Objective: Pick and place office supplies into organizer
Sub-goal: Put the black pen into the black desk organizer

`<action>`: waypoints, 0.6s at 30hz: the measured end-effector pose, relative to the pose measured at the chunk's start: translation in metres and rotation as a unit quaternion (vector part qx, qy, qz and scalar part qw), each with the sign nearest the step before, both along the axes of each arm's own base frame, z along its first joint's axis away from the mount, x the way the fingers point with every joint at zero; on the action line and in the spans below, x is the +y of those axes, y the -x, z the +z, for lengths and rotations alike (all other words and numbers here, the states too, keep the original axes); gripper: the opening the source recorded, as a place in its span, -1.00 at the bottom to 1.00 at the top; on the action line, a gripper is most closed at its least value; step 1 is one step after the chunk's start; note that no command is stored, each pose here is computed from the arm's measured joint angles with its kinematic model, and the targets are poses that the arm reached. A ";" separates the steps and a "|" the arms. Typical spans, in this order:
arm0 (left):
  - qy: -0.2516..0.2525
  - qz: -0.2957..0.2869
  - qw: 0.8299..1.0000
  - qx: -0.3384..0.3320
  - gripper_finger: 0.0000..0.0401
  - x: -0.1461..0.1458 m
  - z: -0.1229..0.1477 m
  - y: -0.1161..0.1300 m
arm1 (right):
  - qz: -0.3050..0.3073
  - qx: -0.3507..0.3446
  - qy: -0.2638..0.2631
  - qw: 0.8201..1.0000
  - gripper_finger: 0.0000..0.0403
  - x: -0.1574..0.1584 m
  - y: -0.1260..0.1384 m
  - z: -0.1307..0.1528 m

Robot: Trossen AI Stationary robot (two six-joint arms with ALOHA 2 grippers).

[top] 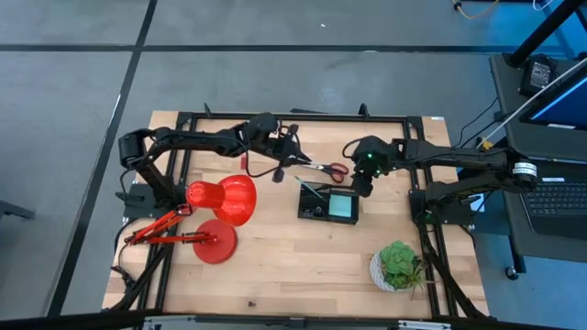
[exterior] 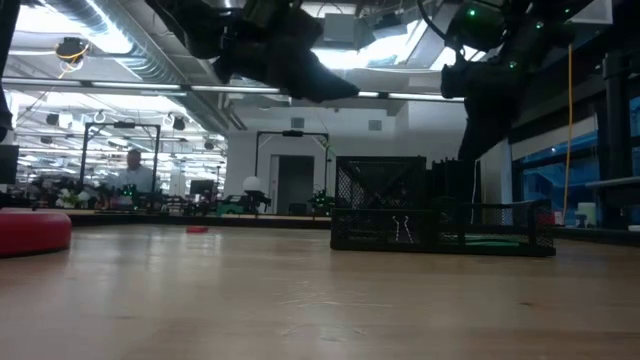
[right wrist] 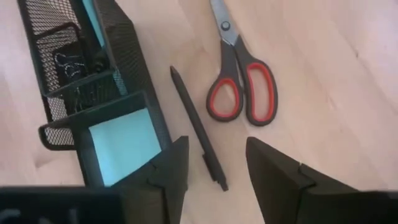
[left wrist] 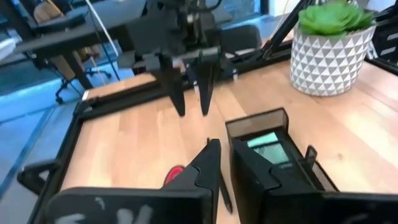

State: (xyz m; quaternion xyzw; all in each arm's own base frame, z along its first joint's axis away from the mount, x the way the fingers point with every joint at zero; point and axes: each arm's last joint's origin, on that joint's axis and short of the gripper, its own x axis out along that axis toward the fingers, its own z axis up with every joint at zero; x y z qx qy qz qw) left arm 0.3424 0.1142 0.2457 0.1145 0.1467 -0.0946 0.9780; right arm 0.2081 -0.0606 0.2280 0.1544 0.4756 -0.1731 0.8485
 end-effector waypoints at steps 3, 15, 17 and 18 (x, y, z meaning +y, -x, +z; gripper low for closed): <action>0.006 0.006 1.000 0.015 -0.82 0.003 -0.003 0.002 | -0.004 0.017 -0.007 1.000 -0.20 0.000 0.003 -0.002; 0.009 -0.004 0.994 0.108 -0.77 0.002 -0.020 0.012 | 0.035 0.126 -0.007 0.991 -0.20 -0.016 -0.007 -0.040; 0.009 0.007 0.992 0.127 -0.76 0.002 -0.023 0.014 | 0.046 0.137 -0.008 0.989 -0.20 -0.018 -0.010 -0.045; 0.008 0.014 0.990 0.138 -0.76 0.002 -0.025 0.015 | 0.055 0.145 -0.007 0.988 -0.20 -0.019 -0.011 -0.048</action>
